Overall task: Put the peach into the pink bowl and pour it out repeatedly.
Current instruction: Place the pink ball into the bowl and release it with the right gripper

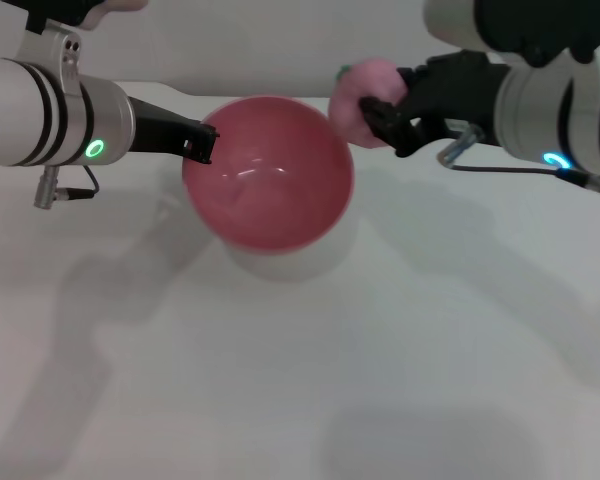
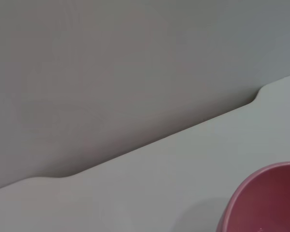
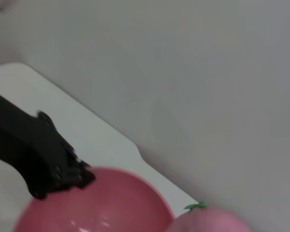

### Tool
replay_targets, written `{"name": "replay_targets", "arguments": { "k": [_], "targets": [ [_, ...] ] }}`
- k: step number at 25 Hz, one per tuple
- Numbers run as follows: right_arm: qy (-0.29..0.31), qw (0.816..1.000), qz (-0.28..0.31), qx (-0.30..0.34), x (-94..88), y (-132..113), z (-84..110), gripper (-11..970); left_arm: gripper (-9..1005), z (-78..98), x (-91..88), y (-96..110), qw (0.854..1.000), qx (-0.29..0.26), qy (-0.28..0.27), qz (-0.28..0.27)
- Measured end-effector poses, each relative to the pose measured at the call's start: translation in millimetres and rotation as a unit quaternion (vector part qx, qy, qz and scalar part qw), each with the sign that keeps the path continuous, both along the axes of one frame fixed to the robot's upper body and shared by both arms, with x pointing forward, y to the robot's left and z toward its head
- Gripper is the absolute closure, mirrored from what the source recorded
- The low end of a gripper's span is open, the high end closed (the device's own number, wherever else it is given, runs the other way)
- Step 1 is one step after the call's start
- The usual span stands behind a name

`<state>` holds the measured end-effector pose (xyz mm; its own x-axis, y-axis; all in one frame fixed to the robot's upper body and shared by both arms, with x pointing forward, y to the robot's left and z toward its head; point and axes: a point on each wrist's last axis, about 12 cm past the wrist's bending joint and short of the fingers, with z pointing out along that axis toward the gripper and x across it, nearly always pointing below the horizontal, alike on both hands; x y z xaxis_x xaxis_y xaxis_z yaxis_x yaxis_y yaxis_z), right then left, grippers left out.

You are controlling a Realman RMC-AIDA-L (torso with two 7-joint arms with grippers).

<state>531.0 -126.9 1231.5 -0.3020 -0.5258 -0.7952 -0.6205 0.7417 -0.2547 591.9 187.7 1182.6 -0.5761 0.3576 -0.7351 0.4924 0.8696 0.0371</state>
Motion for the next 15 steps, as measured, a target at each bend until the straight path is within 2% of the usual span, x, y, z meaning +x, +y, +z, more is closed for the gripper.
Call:
{"name": "replay_targets", "arguments": {
  "k": [5, 15],
  "targets": [
    [-0.005, 1.000, 0.009, 0.015, 5.6, 8, -3.8, 613, 951, -0.7, -1.1, -3, 1.000, -0.002, 0.001, -0.005],
    [0.012, 0.999, 0.030, 0.031, 20.1, 21, -24.7, 596, 951, 0.4, -2.5, -9, 1.000, -0.015, -0.001, -0.014]
  ]
}}
